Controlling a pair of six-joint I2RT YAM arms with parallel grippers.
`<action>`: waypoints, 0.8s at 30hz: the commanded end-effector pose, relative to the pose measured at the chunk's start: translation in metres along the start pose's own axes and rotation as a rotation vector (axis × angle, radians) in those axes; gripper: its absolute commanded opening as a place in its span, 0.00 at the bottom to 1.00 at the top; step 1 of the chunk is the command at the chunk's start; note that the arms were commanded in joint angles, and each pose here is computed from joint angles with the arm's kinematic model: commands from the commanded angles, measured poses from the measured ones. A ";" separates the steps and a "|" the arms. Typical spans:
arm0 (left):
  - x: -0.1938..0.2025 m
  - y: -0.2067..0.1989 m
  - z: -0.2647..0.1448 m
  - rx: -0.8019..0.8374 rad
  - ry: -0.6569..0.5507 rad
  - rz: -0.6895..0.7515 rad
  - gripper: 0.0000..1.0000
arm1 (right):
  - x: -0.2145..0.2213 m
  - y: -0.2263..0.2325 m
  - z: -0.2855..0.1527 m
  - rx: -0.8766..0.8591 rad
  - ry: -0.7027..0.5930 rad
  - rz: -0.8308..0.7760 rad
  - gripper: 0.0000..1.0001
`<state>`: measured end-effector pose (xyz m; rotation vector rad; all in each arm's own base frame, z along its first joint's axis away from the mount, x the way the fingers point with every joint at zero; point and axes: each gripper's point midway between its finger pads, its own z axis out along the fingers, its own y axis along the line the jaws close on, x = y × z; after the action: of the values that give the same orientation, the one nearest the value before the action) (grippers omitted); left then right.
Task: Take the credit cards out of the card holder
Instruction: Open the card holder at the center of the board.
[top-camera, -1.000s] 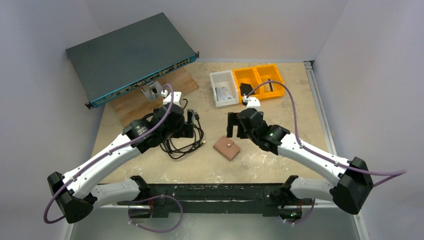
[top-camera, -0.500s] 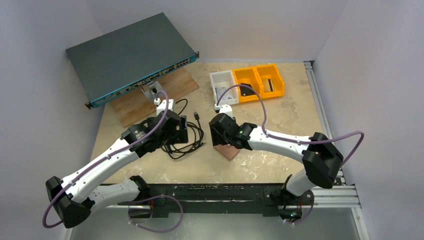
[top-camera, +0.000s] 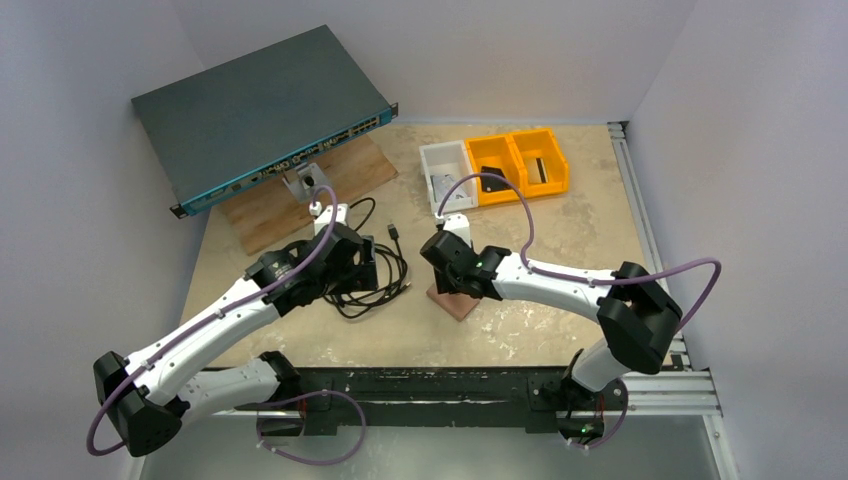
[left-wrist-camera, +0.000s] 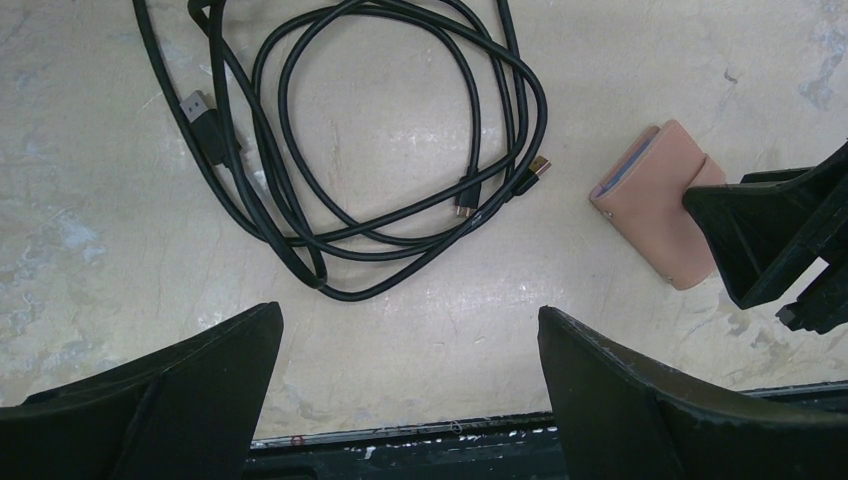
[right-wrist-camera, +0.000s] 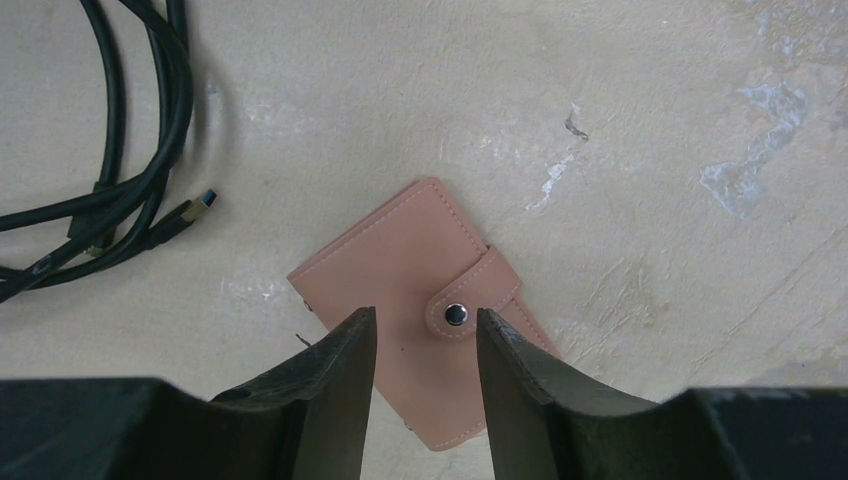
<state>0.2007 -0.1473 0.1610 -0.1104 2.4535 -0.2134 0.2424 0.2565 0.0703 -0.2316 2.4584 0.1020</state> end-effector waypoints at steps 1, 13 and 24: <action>0.000 -0.012 0.007 0.037 0.009 -0.030 1.00 | 0.008 -0.008 0.006 0.040 0.011 -0.006 0.40; 0.008 -0.026 0.022 0.069 0.057 -0.028 0.99 | 0.025 -0.017 0.025 0.065 0.052 -0.001 0.33; 0.021 -0.083 0.049 0.221 0.149 -0.022 0.91 | 0.042 -0.019 0.022 0.055 0.111 0.033 0.00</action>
<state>0.2102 -0.1991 0.1248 -0.0494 2.5694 -0.3564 0.2377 0.2428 0.0356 -0.2102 2.5239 0.0381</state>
